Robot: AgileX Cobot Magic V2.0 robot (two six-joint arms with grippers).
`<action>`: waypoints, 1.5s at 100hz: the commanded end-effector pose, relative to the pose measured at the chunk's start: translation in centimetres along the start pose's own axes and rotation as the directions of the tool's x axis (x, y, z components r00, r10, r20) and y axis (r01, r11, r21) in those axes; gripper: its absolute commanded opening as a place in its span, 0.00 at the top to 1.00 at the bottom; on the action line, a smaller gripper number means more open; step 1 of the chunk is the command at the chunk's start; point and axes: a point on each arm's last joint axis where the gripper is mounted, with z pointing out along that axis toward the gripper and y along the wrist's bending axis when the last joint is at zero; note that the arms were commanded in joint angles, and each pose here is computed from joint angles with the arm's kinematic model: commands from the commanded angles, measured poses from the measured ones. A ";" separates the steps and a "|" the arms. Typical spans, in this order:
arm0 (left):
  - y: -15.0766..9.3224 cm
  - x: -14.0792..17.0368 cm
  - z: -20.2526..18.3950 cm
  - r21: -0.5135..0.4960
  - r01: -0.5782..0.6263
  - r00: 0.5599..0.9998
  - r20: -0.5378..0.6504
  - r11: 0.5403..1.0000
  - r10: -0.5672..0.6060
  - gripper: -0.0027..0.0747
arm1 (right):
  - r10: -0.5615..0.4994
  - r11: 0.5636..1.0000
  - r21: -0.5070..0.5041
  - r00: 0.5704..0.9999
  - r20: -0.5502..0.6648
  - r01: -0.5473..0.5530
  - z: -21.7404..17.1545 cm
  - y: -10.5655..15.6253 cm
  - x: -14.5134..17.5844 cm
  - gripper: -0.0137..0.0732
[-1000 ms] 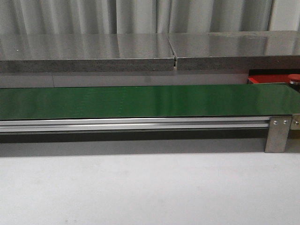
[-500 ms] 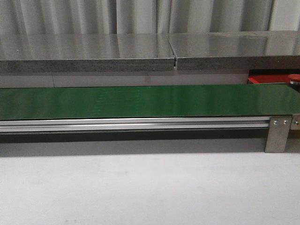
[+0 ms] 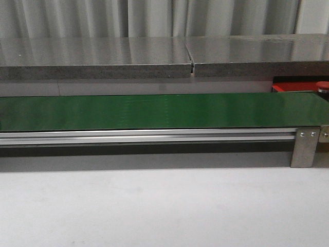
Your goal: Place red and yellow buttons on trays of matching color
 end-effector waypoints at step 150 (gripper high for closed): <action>-5.6 6.9 -17.8 0.099 -0.283 0.936 0.245 0.954 0.252 0.77 | -0.014 1.000 0.011 0.996 0.087 0.014 -0.3 -0.1 -1.3 0.98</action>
